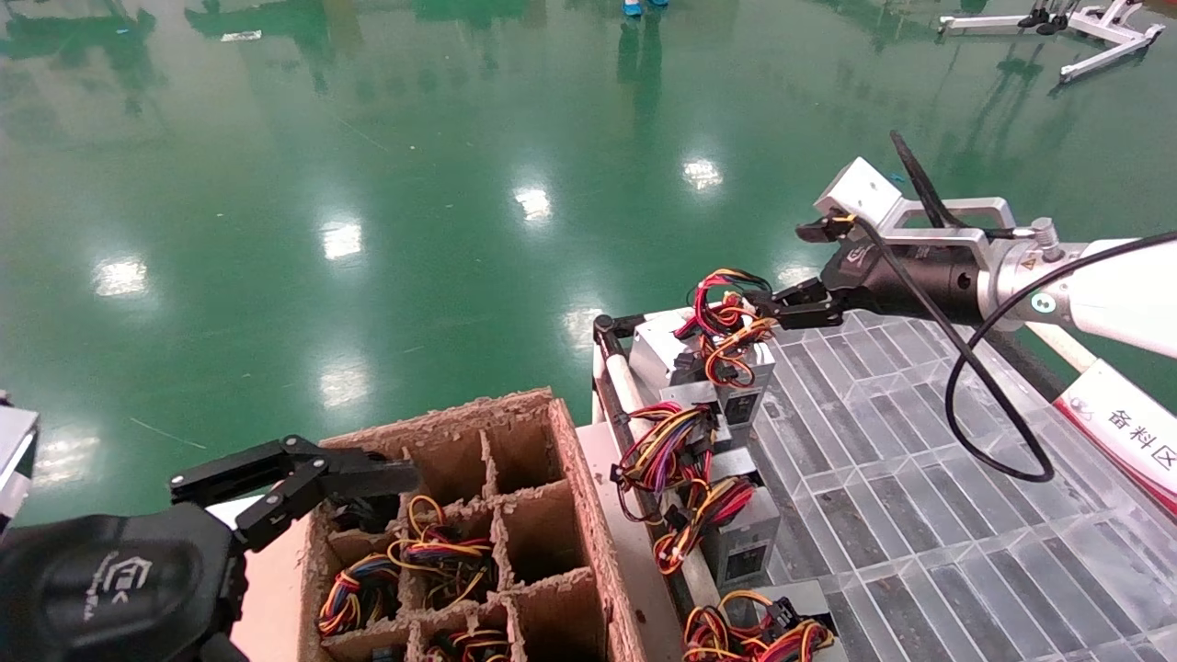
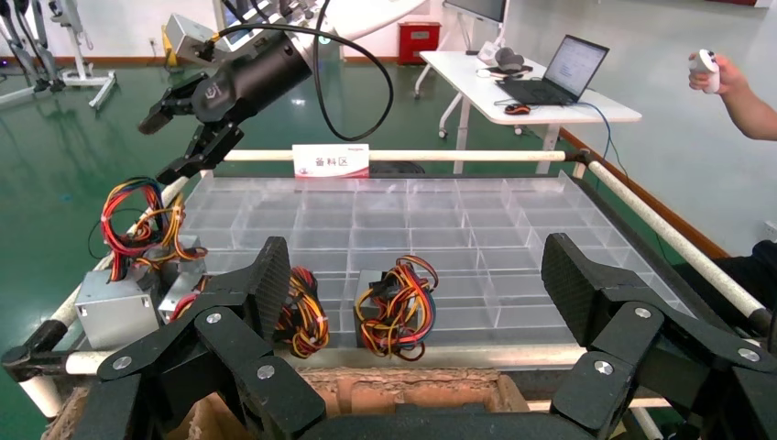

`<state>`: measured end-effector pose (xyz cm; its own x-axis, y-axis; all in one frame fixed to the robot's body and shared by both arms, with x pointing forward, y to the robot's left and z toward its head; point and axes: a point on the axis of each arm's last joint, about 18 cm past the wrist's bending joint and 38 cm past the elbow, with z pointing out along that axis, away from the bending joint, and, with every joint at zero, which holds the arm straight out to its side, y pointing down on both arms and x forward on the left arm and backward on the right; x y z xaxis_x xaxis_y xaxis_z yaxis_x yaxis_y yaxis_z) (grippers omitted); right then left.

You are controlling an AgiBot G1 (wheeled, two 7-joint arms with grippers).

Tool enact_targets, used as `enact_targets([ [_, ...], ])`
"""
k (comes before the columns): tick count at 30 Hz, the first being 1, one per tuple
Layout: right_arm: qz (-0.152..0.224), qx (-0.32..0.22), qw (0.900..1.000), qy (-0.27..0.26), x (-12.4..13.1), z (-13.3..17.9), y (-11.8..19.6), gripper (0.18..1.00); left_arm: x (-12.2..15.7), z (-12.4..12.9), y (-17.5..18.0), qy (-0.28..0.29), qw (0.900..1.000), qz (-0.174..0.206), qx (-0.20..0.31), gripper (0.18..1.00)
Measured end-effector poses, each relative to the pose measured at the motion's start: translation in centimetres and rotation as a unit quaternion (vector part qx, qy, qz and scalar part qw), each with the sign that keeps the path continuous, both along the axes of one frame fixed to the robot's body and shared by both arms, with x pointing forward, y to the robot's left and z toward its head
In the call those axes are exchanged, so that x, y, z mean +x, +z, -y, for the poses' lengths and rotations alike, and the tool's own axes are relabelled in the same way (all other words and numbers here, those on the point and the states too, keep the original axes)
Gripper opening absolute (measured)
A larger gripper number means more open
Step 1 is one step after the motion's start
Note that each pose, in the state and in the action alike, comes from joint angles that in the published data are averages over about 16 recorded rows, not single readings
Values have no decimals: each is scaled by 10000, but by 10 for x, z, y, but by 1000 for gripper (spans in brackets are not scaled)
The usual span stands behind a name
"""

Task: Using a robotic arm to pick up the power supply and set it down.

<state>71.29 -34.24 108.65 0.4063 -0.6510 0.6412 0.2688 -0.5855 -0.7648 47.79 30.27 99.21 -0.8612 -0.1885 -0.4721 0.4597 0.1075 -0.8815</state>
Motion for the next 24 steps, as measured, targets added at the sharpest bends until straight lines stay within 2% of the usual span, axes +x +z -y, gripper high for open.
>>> enact_targets([
  [11, -136, 587, 9944, 871, -6, -20, -27, 978, 0, 0, 0, 0, 10000, 0, -1, 1000],
  [17, -183, 919, 9857, 1402, -18, -28, -41, 997, 0, 0, 0, 0, 10000, 0, -1, 1000],
  [24, -200, 1082, 9794, 1691, -27, -32, -48, 1001, 0, 0, 0, 0, 10000, 0, -1, 1000],
])
